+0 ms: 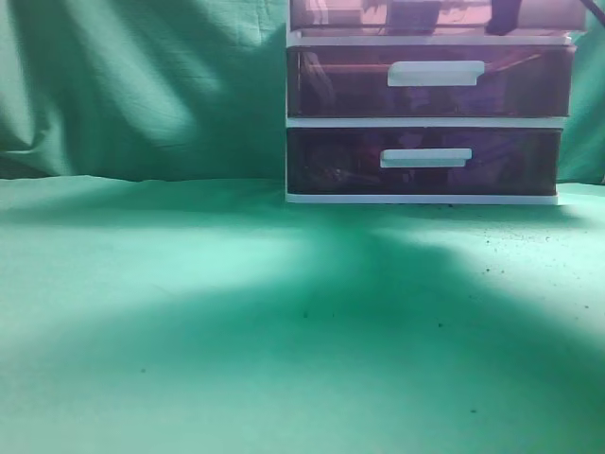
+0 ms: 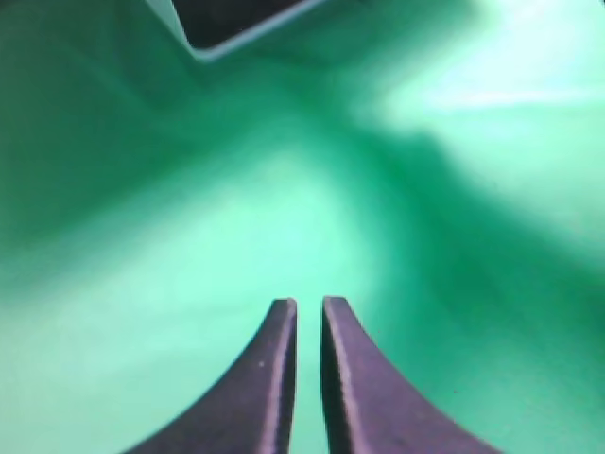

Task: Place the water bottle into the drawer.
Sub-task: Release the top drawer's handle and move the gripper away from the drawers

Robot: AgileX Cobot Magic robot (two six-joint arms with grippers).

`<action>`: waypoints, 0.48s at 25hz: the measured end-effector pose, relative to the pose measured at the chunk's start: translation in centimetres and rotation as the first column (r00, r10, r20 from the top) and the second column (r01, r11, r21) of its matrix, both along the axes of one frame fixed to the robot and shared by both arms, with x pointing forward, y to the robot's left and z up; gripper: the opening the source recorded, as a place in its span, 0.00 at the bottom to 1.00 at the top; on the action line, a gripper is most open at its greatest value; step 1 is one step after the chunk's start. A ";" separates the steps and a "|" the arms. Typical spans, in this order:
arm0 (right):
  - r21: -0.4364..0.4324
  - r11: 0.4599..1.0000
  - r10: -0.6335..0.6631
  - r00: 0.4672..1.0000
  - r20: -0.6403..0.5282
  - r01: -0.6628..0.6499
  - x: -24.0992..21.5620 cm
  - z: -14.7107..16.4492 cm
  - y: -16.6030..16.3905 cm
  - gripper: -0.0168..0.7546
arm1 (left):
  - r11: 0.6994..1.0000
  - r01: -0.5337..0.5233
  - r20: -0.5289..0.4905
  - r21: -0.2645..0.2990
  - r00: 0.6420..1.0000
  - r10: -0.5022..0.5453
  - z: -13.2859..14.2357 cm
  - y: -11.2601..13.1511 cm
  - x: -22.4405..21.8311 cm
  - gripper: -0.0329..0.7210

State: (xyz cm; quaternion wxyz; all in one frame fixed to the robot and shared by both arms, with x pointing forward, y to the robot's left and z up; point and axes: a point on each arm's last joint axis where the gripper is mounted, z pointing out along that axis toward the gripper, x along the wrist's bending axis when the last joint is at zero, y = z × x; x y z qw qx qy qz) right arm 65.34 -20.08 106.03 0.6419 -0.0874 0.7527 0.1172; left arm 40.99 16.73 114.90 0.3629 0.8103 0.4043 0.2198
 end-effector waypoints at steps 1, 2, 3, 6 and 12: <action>0.003 1.000 -0.002 1.000 0.000 0.002 0.5 -0.2 0.0 0.15 | 1.000 0.000 -0.011 0.002 1.000 0.000 -0.6 0.3 -0.3 0.12; 0.006 1.000 -0.002 1.000 0.003 0.002 0.9 -0.2 0.1 0.15 | 1.000 0.000 -0.024 0.003 1.000 0.000 -1.0 0.4 -0.6 0.12; 0.006 1.000 -0.002 1.000 0.005 0.002 1.2 -0.3 0.2 0.15 | 1.000 0.001 -0.034 -0.005 0.999 -0.001 -1.2 0.5 -0.8 0.12; 0.025 1.000 -0.006 1.000 0.004 0.005 1.5 -0.3 0.2 0.15 | 1.000 0.002 -0.035 -0.015 0.999 -0.003 -1.2 0.5 -0.9 0.12; 0.156 0.988 -0.020 1.000 -0.018 0.022 1.6 -0.2 0.2 0.33 | 0.999 0.007 -0.004 -0.032 1.000 -0.007 -0.9 0.4 -0.8 0.12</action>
